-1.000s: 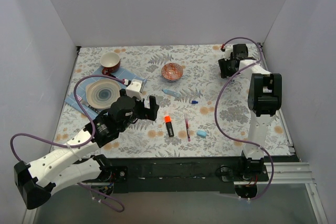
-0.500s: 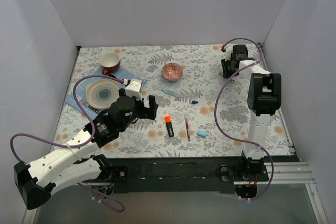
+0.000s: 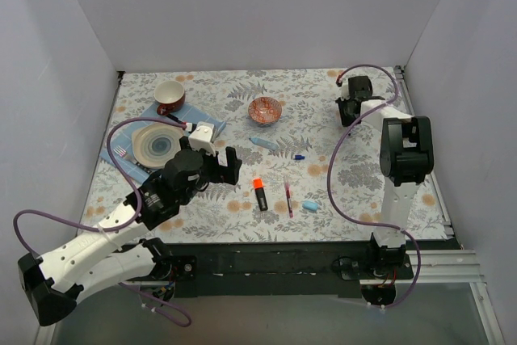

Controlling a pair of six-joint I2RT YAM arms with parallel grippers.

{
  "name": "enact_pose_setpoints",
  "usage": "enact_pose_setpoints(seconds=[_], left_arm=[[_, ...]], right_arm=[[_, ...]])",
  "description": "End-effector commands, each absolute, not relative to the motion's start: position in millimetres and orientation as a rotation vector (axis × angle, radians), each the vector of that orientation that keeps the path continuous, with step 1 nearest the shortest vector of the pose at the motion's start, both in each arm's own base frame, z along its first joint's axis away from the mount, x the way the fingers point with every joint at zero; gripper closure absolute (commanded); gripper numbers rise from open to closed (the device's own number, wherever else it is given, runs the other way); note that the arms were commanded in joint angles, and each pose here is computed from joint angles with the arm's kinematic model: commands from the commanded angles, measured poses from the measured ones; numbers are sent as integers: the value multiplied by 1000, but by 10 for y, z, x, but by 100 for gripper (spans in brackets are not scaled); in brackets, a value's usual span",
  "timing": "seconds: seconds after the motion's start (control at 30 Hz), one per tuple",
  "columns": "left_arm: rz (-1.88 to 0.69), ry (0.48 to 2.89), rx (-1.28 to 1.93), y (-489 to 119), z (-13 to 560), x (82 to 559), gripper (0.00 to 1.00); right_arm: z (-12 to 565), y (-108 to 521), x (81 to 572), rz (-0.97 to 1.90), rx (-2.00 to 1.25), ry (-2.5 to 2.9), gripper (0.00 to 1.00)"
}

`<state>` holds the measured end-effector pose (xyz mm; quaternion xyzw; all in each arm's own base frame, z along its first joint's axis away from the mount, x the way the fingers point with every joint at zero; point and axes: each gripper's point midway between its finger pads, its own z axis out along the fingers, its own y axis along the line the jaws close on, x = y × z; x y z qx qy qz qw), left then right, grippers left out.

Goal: Insert the pens into the pen caps

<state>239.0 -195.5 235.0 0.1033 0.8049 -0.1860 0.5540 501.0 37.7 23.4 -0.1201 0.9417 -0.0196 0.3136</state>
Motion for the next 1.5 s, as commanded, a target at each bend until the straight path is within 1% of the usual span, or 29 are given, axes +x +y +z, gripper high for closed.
enact_pose_setpoints(seconds=[0.0, 0.1, 0.23, 0.33, 0.37, 0.43, 0.5, 0.63, 0.67, 0.77, 0.8, 0.87, 0.9, 0.93, 1.0, 1.03, 1.1, 1.17, 1.2, 1.23, 1.27, 1.33, 1.47], left_arm=[[-437, 1878, 234, -1887, 2404, 2366, 2], [-444, 1882, 242, -1899, 2392, 2356, 2], [-453, 1885, 246, -1913, 2384, 2346, 2], [-475, 1889, 278, -1959, 2366, 2319, 2], [-492, 1891, 290, -1987, 2356, 2301, 2], [-526, 1900, 290, -2034, 2359, 2277, 2], [-627, 1905, 300, -2164, 2436, 2198, 2], [-879, 1943, 200, -2455, 2532, 2074, 6], [-932, 1931, 181, -2532, 2576, 2074, 8], [-1069, 1978, 187, -2798, 2487, 2024, 12], [-1094, 2028, 209, -2899, 2355, 2006, 15], [-1135, 2041, 203, -3001, 2338, 2019, 17], [-1148, 2046, 208, -3045, 2311, 2027, 18], [-1159, 2069, 217, -3090, 2208, 2019, 18], [-1213, 2023, 209, -3183, 2262, 2057, 19], [-1231, 2037, 220, -3234, 2188, 2051, 20], [-1292, 1994, 227, -3330, 2230, 2061, 21], [-1358, 1977, 265, -3458, 2226, 2045, 23], [-1382, 1974, 274, -3502, 2226, 2041, 24], [-1405, 1978, 278, -3541, 2215, 2031, 25], [-1435, 1976, 300, -3605, 2198, 2023, 28], [-1452, 1984, 302, -3646, 2166, 2025, 30], [-1454, 1981, 309, -3693, 2092, 2053, 31]], right_arm=[[-36, 499, 4448, -32, -265, 2668, 92], [-89, 596, 4211, -5, -212, 2702, 99], [-201, 685, 3843, 24, -120, 2757, 99], [-157, 799, 3725, 80, -72, 2741, 99], [-224, 822, 3582, 95, -54, 2763, 99], [-138, 909, 3532, 116, -57, 2723, 99], [-144, 936, 3401, 118, -35, 2720, 99], [154, 1088, 3331, 190, -17, 2633, 99], [199, 1107, 3309, 195, -18, 2619, 99], [411, 1171, 3236, 227, 0, 2557, 99], [476, 1206, 3216, 253, -3, 2541, 99], [671, 1291, 3174, 323, 0, 2483, 99], [846, 1376, 3152, 391, -18, 2430, 99], [894, 1487, 3072, 467, -26, 2414, 99], [1184, 1651, 3015, 591, -45, 2312, 99], [1191, 1729, 2920, 640, -61, 2301, 99], [1496, 1916, 2834, 797, -63, 2189, 99], [1539, 2043, 2669, 900, -42, 2172, 99], [1727, 2124, 2640, 967, -63, 2092, 99], [1778, 2190, 2570, 1011, -71, 2075, 99], [1767, 2210, 2510, 1037, -62, 2074, 99], [1942, 2275, 2421, 1109, -50, 2009, 99], [2081, 2293, 2304, 1170, -32, 1953, 99]])
